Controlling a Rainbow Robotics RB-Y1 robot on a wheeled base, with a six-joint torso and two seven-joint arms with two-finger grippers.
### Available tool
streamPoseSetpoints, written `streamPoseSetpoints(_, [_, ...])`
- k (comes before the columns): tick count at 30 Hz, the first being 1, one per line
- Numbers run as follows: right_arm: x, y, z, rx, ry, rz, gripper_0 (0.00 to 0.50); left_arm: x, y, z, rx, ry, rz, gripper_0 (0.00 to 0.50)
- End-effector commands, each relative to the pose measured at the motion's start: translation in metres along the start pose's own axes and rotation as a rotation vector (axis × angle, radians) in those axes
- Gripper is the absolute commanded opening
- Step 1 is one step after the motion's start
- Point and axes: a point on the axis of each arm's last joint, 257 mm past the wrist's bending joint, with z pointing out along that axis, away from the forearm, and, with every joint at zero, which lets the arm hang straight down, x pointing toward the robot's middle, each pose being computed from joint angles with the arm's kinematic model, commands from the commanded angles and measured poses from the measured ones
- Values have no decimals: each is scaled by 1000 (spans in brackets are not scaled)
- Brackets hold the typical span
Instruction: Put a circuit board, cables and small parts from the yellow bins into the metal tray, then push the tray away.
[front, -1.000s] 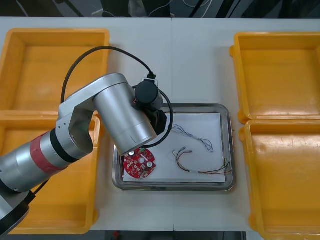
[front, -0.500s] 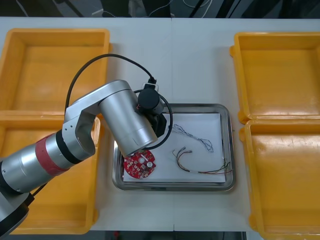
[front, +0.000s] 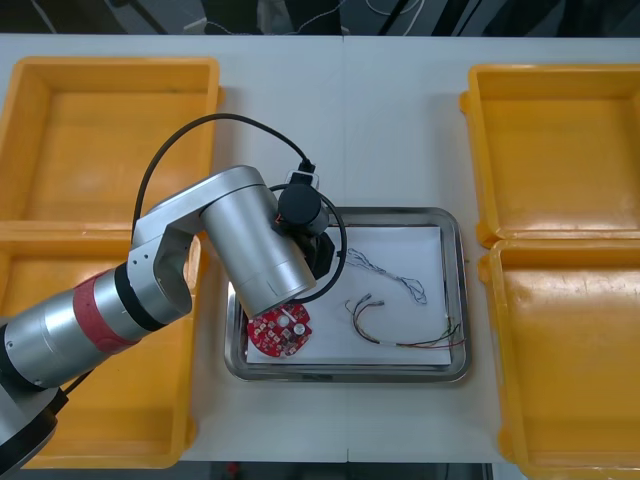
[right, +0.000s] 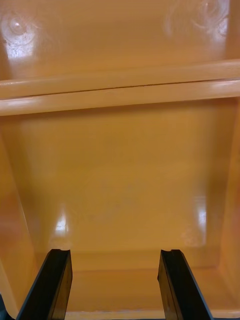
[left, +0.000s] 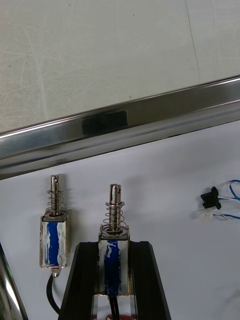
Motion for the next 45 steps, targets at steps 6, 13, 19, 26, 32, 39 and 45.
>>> streamPoseSetpoints(6, [-4,-9,-11,26,-12,37,500,14,-15,3,30,10,-77,366])
streamPoseSetpoints(13, [-4,-8,-11,20,-10,39,500,12,-16,2,35,5,-86,500])
streamPoseSetpoints(19, [-4,-5,-11,14,-9,32,500,12,-16,2,35,5,-85,500])
streamPoseSetpoints(26, [-5,-2,-10,8,-7,25,500,4,-9,-2,32,1,-92,500])
streamPoseSetpoints(32, [-5,5,-9,1,2,6,500,-15,3,-22,39,33,-137,500])
streamPoseSetpoints(39, [-11,19,-11,-3,8,-66,500,-39,30,-65,46,60,-187,500])
streamPoseSetpoints(45, [-15,43,-15,-28,20,-154,500,-50,60,-94,46,71,-210,500])
